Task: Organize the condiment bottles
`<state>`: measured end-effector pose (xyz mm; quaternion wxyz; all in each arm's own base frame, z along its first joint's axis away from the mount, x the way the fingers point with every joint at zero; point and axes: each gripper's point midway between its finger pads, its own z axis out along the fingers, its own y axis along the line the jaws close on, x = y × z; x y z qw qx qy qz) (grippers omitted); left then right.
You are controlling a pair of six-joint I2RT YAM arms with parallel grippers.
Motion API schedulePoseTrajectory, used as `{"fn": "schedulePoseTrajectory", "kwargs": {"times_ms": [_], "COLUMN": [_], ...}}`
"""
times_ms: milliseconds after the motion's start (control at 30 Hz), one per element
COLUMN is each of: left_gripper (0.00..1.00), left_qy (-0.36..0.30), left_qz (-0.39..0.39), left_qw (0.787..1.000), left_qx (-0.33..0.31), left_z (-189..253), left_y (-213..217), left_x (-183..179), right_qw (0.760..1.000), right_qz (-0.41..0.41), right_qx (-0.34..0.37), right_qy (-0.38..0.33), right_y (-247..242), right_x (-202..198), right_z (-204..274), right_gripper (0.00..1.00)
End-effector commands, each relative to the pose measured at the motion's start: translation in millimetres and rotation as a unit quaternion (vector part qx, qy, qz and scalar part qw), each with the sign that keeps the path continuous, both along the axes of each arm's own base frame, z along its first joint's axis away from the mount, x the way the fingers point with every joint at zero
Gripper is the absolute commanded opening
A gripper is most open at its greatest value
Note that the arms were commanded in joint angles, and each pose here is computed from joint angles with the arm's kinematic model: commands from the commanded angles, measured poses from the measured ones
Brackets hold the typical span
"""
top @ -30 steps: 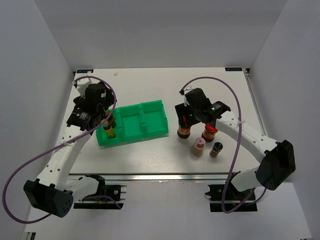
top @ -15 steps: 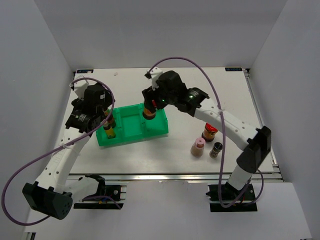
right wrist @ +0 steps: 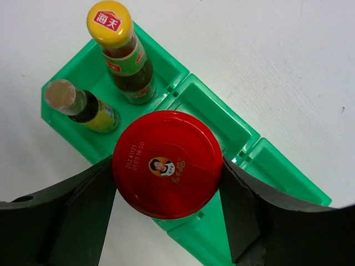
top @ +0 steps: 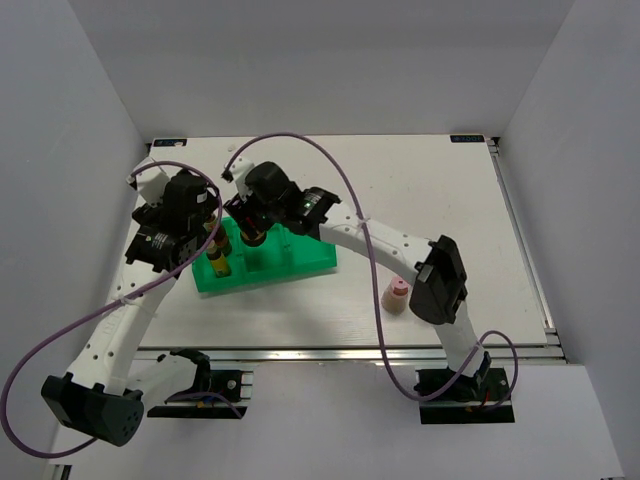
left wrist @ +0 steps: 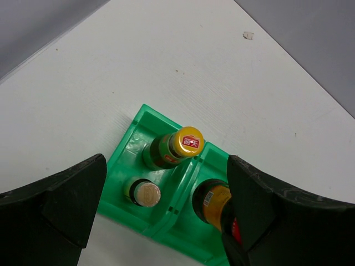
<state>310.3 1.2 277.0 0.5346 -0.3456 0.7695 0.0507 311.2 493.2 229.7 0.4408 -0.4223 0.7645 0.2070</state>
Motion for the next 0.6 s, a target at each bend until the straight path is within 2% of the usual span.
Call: {"fn": "schedulePoseTrajectory", "kwargs": {"times_ms": [0,200,567], "left_gripper": [0.98,0.98,0.98], "left_qy": [-0.01,-0.012,-0.008], "left_qz": [0.033,0.029,0.009], "left_qw": [0.999,0.999,1.0], "left_qx": [0.006,0.01,0.011], "left_z": [7.7,5.0,-1.4], "left_y": [12.9,12.9,6.2], "left_x": [-8.4,-8.0,-1.5], "right_qw": [0.992,0.991,0.99], "right_qz": [-0.044,-0.06,-0.081], "right_qx": [0.073,0.068,0.041], "right_qy": [-0.094,-0.103,-0.112], "right_y": [11.9,22.7,34.0], "right_x": [29.7,44.8,63.8], "right_z": [67.3,47.9,1.8], "right_gripper": [0.38,0.39,0.49]}}
